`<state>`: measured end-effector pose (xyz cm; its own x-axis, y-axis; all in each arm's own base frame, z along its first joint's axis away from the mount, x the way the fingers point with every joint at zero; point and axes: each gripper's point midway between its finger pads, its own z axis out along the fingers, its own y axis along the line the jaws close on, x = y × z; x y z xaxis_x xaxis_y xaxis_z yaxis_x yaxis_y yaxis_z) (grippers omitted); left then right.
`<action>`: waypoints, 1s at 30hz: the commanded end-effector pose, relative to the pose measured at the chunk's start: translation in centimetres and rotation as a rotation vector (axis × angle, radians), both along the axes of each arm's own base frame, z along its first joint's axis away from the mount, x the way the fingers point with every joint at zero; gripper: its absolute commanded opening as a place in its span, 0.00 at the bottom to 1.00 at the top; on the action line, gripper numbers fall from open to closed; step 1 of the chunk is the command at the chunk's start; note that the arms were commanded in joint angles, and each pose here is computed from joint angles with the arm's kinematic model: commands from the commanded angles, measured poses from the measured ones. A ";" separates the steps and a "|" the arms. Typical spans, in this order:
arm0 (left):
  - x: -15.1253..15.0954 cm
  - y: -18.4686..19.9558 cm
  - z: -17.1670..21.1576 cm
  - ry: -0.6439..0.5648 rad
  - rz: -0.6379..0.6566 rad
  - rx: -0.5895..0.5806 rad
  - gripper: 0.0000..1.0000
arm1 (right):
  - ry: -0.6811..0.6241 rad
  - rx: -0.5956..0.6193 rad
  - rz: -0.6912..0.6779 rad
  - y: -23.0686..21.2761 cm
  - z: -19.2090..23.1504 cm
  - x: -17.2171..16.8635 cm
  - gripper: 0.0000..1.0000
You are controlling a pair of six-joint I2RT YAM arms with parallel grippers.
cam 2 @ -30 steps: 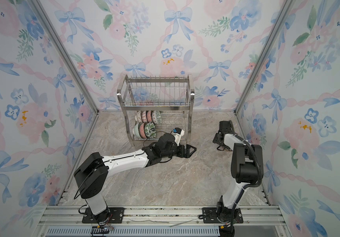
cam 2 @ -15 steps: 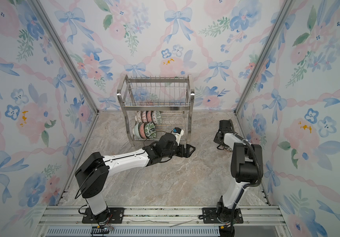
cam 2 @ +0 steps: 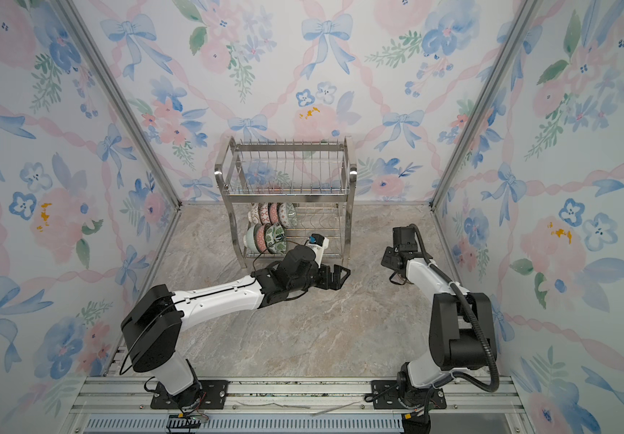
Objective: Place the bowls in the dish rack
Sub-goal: 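Lift the black leaf-pattern bowl with the right gripper and carry it toward the rack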
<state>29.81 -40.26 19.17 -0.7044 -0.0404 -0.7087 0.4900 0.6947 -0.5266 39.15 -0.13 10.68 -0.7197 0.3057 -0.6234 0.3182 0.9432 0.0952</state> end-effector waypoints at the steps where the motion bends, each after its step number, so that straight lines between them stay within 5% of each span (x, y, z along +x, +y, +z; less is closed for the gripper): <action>1: 0.1 2.4 0.4 -0.028 0.037 0.019 0.98 | -0.080 -0.004 0.042 1.7 2.5 -1.0 0.00; 20: -0.9 11.2 -0.8 -0.023 0.163 0.013 0.98 | -0.113 -0.063 0.344 10.5 5.6 -9.2 0.00; 30: -0.4 12.9 -1.0 -0.009 0.212 -0.008 0.98 | -0.198 0.075 0.521 16.7 7.0 -11.4 0.00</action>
<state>28.97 -28.11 17.02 -0.6963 -0.1462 -0.7027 0.3517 0.7839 -0.5116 27.92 14.86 16.21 -0.6983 -0.0313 -0.7151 -0.1639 0.9795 0.1172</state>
